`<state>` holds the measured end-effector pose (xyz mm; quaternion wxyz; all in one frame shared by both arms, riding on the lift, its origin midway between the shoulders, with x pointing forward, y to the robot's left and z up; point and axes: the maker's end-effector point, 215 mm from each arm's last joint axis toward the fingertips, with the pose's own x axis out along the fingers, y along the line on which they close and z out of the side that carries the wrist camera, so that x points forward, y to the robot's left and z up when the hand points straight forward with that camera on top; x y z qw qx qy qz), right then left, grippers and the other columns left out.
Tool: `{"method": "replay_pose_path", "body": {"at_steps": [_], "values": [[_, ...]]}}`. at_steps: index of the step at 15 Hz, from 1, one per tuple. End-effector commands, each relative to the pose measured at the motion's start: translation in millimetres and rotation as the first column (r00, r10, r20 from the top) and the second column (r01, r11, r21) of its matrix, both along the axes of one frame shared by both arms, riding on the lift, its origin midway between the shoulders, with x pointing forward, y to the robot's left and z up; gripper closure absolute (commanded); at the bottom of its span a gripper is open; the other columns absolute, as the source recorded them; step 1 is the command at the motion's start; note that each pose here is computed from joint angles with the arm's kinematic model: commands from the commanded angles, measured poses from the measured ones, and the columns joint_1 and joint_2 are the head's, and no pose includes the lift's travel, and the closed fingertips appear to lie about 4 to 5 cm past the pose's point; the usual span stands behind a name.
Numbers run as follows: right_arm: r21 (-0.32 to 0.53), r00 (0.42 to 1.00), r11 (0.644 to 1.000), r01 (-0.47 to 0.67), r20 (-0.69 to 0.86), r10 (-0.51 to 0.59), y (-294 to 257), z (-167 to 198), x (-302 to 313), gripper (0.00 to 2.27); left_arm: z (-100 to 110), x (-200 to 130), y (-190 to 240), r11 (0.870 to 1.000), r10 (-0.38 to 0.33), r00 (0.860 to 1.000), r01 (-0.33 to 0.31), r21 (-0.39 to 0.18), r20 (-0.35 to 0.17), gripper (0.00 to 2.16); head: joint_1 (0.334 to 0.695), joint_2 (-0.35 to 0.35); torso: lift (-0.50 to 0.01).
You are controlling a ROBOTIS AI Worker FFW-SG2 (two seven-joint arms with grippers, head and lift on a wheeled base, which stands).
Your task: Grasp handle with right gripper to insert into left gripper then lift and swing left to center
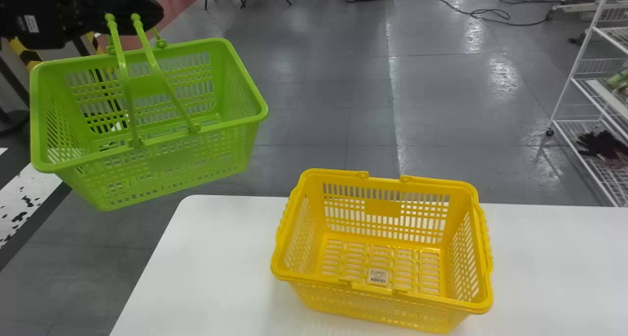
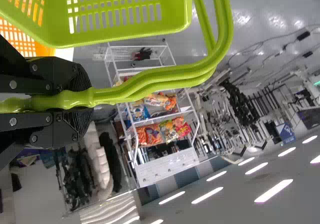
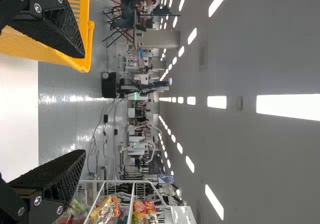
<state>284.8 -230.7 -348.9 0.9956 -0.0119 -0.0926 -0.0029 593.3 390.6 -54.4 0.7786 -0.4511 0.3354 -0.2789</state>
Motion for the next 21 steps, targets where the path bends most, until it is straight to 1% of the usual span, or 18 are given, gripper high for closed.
{"method": "replay_pose_path", "body": {"at_steps": [1, 2, 4, 5, 6, 7, 9, 10, 11, 12, 13, 14, 15, 19, 21], "values": [[-0.013, 1.0, 1.0, -0.015, 0.001, 0.015, -2, 0, 0, 0.14, -27, -17, 26, 1.0, 0.031, 0.999, -0.031, 0.007, -0.037, 2.13, 0.645, 0.196, -0.093], [-0.014, 1.0, 1.0, -0.017, 0.001, 0.017, -2, 0, 0, 0.14, -36, -26, 34, 0.999, 0.036, 0.998, -0.036, 0.009, -0.045, 2.13, 0.662, 0.213, -0.093], [-0.016, 1.0, 1.0, -0.018, -0.002, 0.018, -2, 0, 0, 0.14, -58, -51, 61, 0.998, 0.063, 0.996, -0.062, 0.024, -0.068, 2.13, 0.681, 0.239, -0.093], [-0.019, 1.0, 1.0, -0.019, -0.002, 0.019, -3, 0, 0, 0.14, -64, -64, 72, 0.997, 0.071, 0.995, -0.068, 0.036, -0.074, 2.13, 0.692, 0.254, -0.093], [-0.02, 1.0, 1.0, -0.018, -0.005, 0.018, -4, -2, 1, 0.14, -67, -79, 81, 0.997, 0.074, 0.994, -0.072, 0.035, -0.076, 2.13, 0.695, 0.268, -0.093], [-0.022, 1.0, 1.0, -0.018, -0.011, 0.018, -4, -4, 2, 0.14, -72, -94, 90, 0.996, 0.082, 0.994, -0.08, 0.029, -0.074, 2.13, 0.695, 0.299, -0.093], [-0.023, 1.0, 1.0, -0.019, -0.014, 0.019, -4, -5, 4, 0.14, -82, -122, 94, 0.997, 0.071, 0.995, -0.069, 0.027, -0.071, 2.13, 0.695, 0.327, -0.093], [-0.022, 1.0, 1.0, -0.022, -0.018, 0.021, -3, -7, 6, 0.14, -91, -138, 97, 0.997, 0.073, 0.994, -0.072, 0.017, -0.077, 2.13, 0.695, 0.34, -0.093], [-0.021, 0.999, 0.999, -0.027, -0.019, 0.027, -1, -7, 5, 0.14, -98, -153, 100, 0.997, 0.073, 0.994, -0.071, 0.021, -0.081, 2.13, 0.695, 0.35, -0.093], [-0.019, 0.999, 0.999, -0.031, -0.021, 0.031, 0, -8, 5, 0.14, -105, -170, 97, 0.998, 0.062, 0.994, -0.06, 0.023, -0.085, 2.13, 0.695, 0.35, -0.093], [-0.019, 0.999, 0.999, -0.031, -0.02, 0.031, 0, -8, 5, 0.14, -107, -184, 89, 0.999, 0.036, 0.996, -0.034, 0.021, -0.083, 2.13, 0.695, 0.35, -0.093], [-0.02, 0.999, 0.999, -0.032, -0.021, 0.032, 1, -9, 5, 0.14, -111, -199, 90, 0.999, 0.04, 0.996, -0.039, 0.011, -0.084, 2.13, 0.695, 0.35, -0.093], [-0.024, 0.999, 0.999, -0.035, -0.021, 0.034, 2, -9, 4, 0.14, -120, -216, 88, 0.999, 0.039, 0.995, -0.038, 0.018, -0.089, 2.13, 0.695, 0.35, -0.093], [-0.029, 0.999, 0.999, -0.042, -0.018, 0.041, 5, -7, 5, 0.14, -153, -265, 52, 1.0, -0.017, 0.993, 0.014, -0.022, -0.114, 2.13, 0.695, 0.35, -0.093], [-0.033, 0.999, 0.998, -0.048, -0.019, 0.047, 8, -5, 7, 0.14, -162, -289, 31, 0.998, -0.05, 0.991, 0.047, -0.029, -0.121, 2.13, 0.695, 0.35, -0.093]]}}
